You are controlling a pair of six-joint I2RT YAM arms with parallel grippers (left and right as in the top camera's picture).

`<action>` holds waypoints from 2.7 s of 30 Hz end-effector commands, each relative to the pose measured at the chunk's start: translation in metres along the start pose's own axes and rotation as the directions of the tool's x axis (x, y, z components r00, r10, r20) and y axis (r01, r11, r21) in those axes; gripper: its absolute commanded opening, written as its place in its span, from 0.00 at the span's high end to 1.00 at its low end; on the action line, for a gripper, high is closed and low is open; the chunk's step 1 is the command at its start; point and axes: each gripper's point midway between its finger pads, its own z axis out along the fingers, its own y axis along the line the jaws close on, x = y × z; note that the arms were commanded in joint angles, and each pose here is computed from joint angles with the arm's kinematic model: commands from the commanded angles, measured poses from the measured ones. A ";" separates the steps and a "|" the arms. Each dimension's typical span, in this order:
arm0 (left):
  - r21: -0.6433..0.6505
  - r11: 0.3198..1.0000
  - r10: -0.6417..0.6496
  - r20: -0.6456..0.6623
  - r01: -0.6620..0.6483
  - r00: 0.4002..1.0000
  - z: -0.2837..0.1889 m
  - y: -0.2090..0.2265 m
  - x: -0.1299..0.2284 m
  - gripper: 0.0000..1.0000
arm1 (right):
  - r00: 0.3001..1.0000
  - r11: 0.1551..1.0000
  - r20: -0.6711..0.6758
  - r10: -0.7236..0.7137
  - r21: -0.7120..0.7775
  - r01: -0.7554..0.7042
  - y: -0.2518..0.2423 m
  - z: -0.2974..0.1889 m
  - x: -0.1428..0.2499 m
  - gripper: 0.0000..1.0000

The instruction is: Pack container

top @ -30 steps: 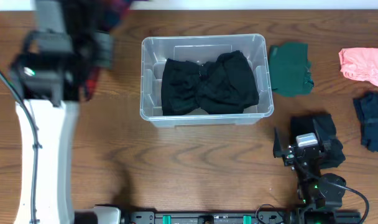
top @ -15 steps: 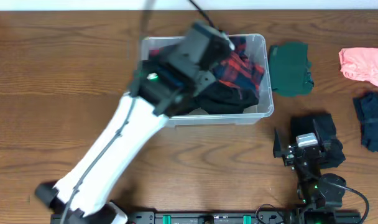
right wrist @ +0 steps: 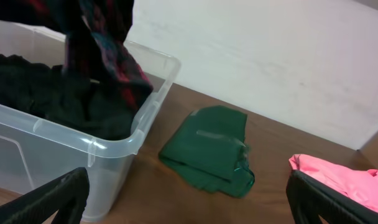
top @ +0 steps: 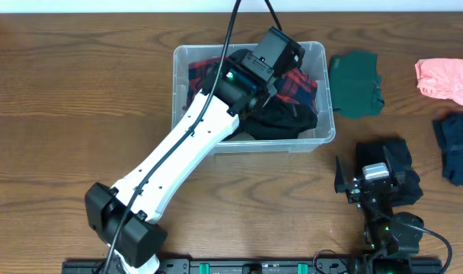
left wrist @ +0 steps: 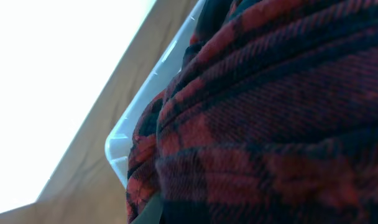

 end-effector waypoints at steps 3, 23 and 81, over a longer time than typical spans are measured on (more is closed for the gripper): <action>0.099 0.993 -0.063 -0.018 0.065 0.998 0.005 -0.019 0.003 0.63 | 1.000 1.000 -0.007 -0.013 0.012 0.013 -0.003 0.000 0.002 0.01; 0.318 0.933 -0.215 0.123 0.167 0.969 -0.038 -0.035 -0.030 0.58 | 1.000 1.000 -0.007 -0.013 0.011 0.013 -0.003 0.000 0.002 0.01; 0.030 0.919 -0.383 0.318 0.394 0.867 -0.201 0.099 0.068 0.02 | 1.000 1.000 -0.007 -0.013 0.012 0.013 -0.003 0.000 0.002 0.01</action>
